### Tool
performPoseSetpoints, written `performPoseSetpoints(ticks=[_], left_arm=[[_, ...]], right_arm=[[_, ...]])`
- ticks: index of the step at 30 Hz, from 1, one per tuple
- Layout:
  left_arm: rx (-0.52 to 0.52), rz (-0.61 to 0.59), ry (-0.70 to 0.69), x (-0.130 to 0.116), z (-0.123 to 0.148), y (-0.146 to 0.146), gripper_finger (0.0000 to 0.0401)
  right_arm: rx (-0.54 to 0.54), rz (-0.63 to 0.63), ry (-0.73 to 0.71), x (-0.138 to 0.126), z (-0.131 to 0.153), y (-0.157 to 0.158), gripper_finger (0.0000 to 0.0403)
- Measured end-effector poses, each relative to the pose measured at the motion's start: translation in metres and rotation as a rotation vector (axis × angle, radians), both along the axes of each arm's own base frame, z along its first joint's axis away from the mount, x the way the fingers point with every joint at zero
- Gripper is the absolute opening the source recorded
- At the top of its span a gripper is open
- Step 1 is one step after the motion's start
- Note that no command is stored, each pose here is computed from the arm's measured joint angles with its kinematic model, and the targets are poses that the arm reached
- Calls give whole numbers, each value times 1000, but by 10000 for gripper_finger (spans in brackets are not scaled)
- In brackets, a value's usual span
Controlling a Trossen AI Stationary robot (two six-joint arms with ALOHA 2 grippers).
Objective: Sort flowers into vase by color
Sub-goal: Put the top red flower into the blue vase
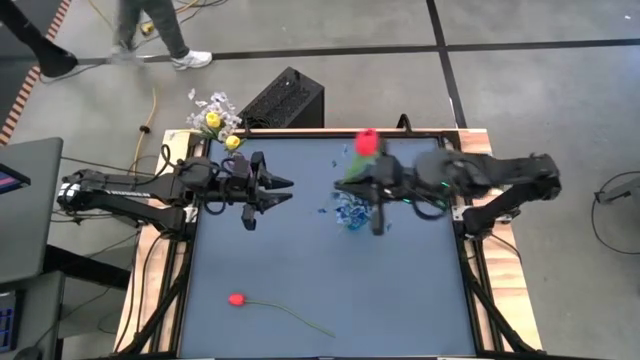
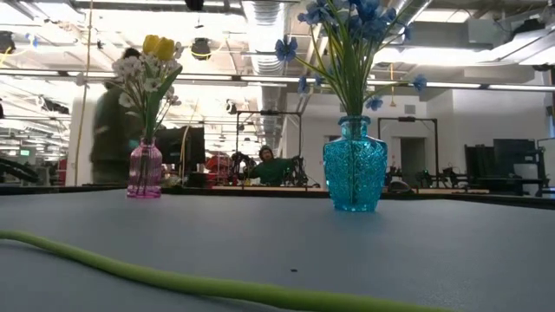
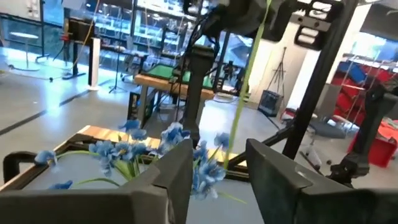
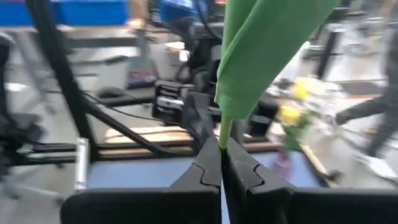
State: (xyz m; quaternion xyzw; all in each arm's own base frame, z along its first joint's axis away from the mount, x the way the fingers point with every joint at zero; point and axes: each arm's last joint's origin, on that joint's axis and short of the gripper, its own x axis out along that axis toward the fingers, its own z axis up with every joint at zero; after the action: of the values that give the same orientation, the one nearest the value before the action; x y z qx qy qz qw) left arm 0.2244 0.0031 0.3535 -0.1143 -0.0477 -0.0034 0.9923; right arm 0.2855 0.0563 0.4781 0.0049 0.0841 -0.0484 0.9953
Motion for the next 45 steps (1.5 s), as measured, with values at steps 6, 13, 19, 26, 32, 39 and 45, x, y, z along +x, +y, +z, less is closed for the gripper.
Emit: performPoseSetpoints(ticks=[6,13,19,26,32,39,45], left_arm=[[-5,18,4,0,0,2,146],[-80,58,11,0,-1,10,146],[-105,52,15,0,-2,12,146],[-120,52,33,0,-4,12,146],[-136,51,41,0,-4,12,146],[-167,50,61,0,-6,12,146],[-186,30,114,0,-11,12,146]], right_arm=[[-75,-172,37,-46,7,32,23],[-114,-254,8,-83,10,66,23],[-109,-425,20,-121,-17,86,23],[83,-530,-102,-145,-80,87,23],[104,-645,-120,-130,-123,75,23],[125,-800,-160,-113,-150,51,23],[159,-823,-201,-107,-176,50,23]])
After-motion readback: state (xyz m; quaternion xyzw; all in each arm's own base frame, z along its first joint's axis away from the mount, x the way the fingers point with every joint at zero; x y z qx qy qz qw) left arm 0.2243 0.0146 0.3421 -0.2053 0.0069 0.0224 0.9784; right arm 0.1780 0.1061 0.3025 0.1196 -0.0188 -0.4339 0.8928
